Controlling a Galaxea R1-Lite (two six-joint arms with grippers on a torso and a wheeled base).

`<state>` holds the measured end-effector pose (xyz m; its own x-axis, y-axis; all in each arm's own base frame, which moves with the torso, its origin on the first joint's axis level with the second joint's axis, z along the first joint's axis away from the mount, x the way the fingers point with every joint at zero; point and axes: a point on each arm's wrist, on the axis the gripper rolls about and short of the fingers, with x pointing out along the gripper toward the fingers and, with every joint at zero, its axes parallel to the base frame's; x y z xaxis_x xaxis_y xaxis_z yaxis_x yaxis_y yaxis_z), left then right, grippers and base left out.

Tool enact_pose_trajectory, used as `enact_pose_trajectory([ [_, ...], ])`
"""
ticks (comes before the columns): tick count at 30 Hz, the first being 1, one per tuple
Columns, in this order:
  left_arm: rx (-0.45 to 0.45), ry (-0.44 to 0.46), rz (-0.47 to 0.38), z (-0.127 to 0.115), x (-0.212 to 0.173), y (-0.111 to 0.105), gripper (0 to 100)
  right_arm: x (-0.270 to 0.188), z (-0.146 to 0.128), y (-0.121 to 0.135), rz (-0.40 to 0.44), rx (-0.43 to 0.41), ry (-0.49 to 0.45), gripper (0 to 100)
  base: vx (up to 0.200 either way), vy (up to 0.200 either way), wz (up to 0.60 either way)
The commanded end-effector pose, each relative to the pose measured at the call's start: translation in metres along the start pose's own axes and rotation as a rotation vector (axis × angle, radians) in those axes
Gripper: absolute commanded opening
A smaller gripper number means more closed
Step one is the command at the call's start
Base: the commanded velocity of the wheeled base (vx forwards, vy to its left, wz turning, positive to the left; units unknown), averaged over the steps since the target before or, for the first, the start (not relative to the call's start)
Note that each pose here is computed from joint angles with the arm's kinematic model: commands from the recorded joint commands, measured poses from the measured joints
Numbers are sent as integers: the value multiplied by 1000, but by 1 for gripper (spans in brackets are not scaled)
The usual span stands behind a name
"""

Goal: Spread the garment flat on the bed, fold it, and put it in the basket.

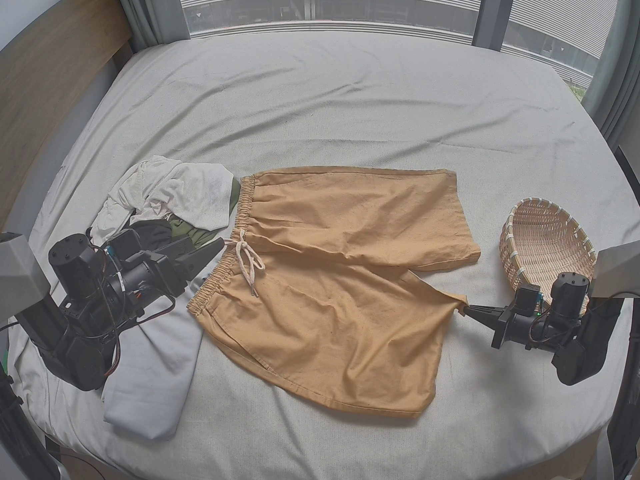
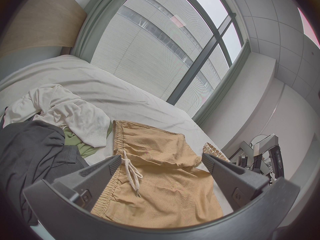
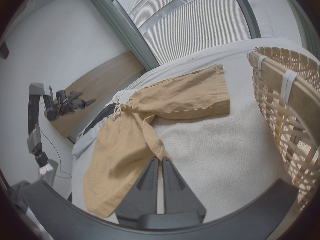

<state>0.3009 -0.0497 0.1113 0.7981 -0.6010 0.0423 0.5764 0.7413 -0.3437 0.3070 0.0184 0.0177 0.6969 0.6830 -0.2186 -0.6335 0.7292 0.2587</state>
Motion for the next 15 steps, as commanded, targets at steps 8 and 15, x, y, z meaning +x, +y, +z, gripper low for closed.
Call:
enact_pose_trajectory([
  [8, -2, 5, -6, -2, 1, -1, 100, -8, 24, -3, -9, 44, -69, 0, 0, 0, 0],
  [15, -3, 6, -5, -2, 1, -1, 100, -7, 27, -11, -24, 134, -55, 0, 0, 0, 0],
])
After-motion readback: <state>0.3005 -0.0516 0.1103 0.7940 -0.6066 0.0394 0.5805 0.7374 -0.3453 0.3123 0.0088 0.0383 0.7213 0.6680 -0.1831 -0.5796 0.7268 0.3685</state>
